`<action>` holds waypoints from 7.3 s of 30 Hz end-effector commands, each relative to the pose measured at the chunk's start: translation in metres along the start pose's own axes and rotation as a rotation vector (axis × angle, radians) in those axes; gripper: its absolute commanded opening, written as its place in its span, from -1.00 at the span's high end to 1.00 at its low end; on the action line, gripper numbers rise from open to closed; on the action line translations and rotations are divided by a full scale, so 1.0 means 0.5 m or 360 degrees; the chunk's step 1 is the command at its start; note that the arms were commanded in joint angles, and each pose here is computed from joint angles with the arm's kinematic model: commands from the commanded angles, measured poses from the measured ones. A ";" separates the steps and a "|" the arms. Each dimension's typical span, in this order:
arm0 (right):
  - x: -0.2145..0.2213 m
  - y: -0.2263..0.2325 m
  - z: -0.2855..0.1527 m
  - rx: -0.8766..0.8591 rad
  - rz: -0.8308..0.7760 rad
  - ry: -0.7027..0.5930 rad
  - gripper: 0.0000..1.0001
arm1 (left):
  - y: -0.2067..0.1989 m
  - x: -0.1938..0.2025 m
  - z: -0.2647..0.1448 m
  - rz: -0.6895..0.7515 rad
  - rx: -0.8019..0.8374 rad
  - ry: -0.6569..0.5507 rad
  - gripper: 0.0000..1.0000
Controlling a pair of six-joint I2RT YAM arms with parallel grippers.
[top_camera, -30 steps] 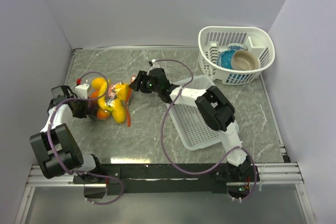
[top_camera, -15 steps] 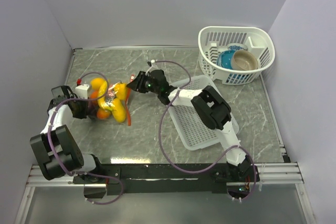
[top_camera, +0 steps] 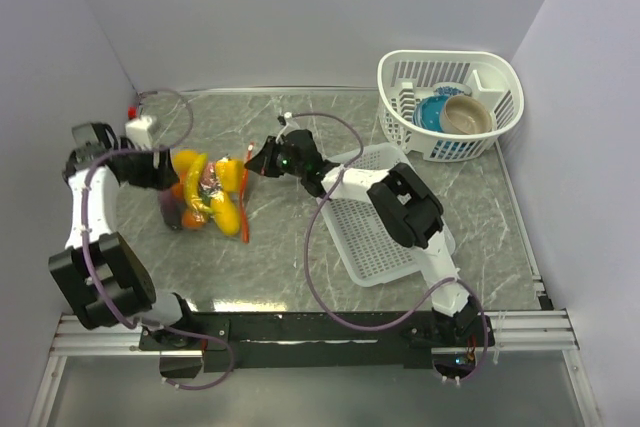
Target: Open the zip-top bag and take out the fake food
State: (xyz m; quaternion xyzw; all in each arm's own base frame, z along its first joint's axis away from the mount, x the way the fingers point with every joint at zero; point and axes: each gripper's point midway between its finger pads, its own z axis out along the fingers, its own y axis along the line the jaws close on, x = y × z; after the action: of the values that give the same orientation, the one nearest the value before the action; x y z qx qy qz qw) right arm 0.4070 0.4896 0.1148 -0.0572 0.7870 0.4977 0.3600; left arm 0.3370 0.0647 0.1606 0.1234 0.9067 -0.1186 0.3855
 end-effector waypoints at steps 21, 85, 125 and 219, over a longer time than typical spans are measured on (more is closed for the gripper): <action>-0.230 0.398 -0.186 -0.0421 -0.0928 0.0197 1.00 | -0.209 -0.341 -0.085 0.0356 0.1453 -0.1057 -0.99; -0.172 0.395 -0.360 -0.0302 -0.1981 0.0371 1.00 | -0.480 -0.281 -0.197 0.1113 0.1670 -0.1312 -0.99; -0.147 0.370 -0.329 -0.0243 -0.1948 0.0278 1.00 | -0.485 -0.254 -0.142 0.0881 0.1789 -0.1155 -0.30; -0.153 0.397 -0.326 -0.0390 -0.1908 -0.0074 -0.02 | -0.497 -0.223 -0.158 0.0870 0.1745 -0.1067 0.99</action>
State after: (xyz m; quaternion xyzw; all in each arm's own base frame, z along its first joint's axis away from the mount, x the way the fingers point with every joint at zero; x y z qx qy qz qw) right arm 0.2852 0.4456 0.3189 -0.5500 0.5645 0.3122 0.5304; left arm 0.2999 -0.1498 0.2847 0.5164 0.5347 -0.4400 0.5038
